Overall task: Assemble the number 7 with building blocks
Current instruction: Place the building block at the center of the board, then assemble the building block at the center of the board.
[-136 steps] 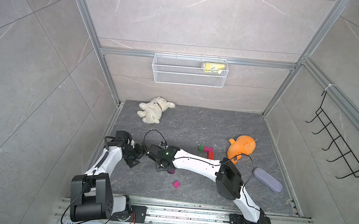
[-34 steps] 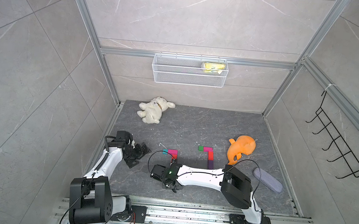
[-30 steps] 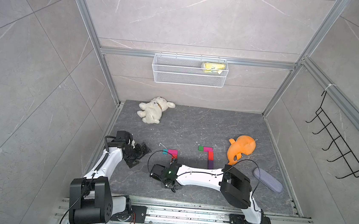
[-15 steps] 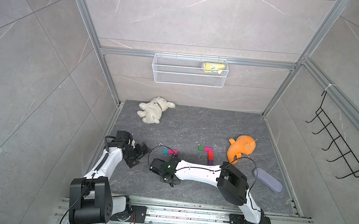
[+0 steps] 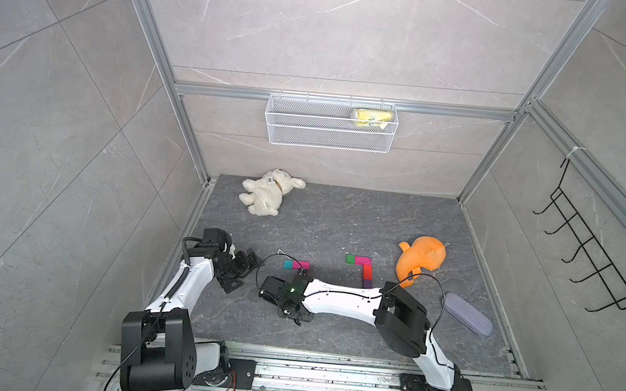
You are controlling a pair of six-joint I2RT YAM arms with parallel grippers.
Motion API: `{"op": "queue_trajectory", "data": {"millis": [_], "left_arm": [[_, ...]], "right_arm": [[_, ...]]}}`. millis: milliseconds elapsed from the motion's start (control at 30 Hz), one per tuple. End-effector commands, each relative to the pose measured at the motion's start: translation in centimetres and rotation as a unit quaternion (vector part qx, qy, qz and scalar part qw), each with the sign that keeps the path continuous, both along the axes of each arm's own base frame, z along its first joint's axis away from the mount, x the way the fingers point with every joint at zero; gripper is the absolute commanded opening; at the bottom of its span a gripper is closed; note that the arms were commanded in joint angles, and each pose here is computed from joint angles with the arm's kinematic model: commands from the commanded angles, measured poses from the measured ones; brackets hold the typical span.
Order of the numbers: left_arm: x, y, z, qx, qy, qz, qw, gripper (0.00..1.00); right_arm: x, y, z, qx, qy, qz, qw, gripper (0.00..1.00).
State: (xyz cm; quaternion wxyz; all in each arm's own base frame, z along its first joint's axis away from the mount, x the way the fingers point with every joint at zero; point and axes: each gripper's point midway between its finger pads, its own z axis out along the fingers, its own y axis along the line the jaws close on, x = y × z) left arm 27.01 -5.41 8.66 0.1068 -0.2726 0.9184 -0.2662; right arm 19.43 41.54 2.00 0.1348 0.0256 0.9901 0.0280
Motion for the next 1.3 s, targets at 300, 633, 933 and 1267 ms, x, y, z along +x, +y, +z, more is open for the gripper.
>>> {"op": "queue_trajectory", "data": {"millis": [300, 633, 933, 1267], "left_arm": [[-0.2, -0.2, 0.7, -0.001, -0.015, -0.006, 1.000, 1.00], [-0.2, -0.2, 0.7, -0.001, -0.014, -0.006, 1.000, 1.00], [-0.1, -0.1, 0.7, 0.000, -0.014, -0.006, 1.000, 1.00], [-0.2, -0.2, 0.7, 0.000, -0.014, -0.006, 1.000, 1.00]], "right_arm": [[-0.9, -0.6, 1.8, -0.001, -0.013, 0.020, 1.000, 0.48], [-1.1, -0.7, 0.8, -0.013, -0.005, 0.021, 1.000, 0.44], [-0.9, -1.2, 0.3, -0.022, -0.002, 0.019, 1.000, 0.41], [-0.7, -1.4, -0.2, -0.025, 0.005, 0.016, 1.000, 0.39]]}}
